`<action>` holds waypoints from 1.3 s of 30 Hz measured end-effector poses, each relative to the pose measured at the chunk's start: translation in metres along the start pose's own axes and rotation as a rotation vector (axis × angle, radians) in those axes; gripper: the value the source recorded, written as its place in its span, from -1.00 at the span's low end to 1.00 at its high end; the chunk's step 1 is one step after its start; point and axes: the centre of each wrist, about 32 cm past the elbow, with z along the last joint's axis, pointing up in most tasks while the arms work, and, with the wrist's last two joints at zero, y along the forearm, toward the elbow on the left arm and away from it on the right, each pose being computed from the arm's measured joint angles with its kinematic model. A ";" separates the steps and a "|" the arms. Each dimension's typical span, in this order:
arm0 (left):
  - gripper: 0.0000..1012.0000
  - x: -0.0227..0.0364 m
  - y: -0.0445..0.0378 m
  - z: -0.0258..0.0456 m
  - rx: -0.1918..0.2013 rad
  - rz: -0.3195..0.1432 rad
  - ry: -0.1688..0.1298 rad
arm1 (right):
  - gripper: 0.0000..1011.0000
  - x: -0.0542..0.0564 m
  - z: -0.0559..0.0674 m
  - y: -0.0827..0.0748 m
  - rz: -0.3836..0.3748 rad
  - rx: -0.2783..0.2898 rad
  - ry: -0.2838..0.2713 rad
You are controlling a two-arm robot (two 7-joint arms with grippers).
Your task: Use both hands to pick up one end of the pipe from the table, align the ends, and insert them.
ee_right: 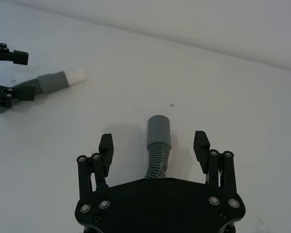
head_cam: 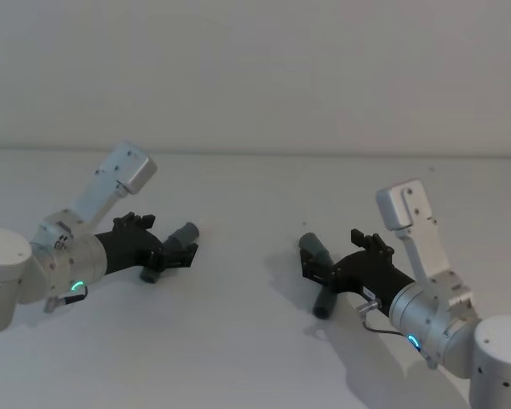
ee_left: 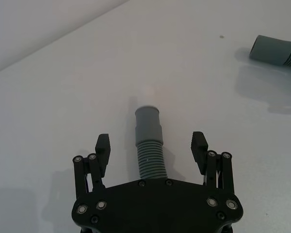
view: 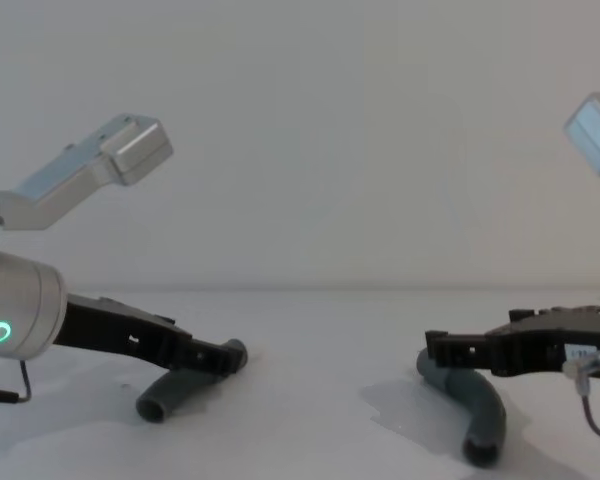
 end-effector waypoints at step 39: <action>0.98 -0.0058 -0.0018 -0.0041 0.011 0.017 0.043 | 0.98 0.003 -0.005 0.023 0.039 -0.101 0.000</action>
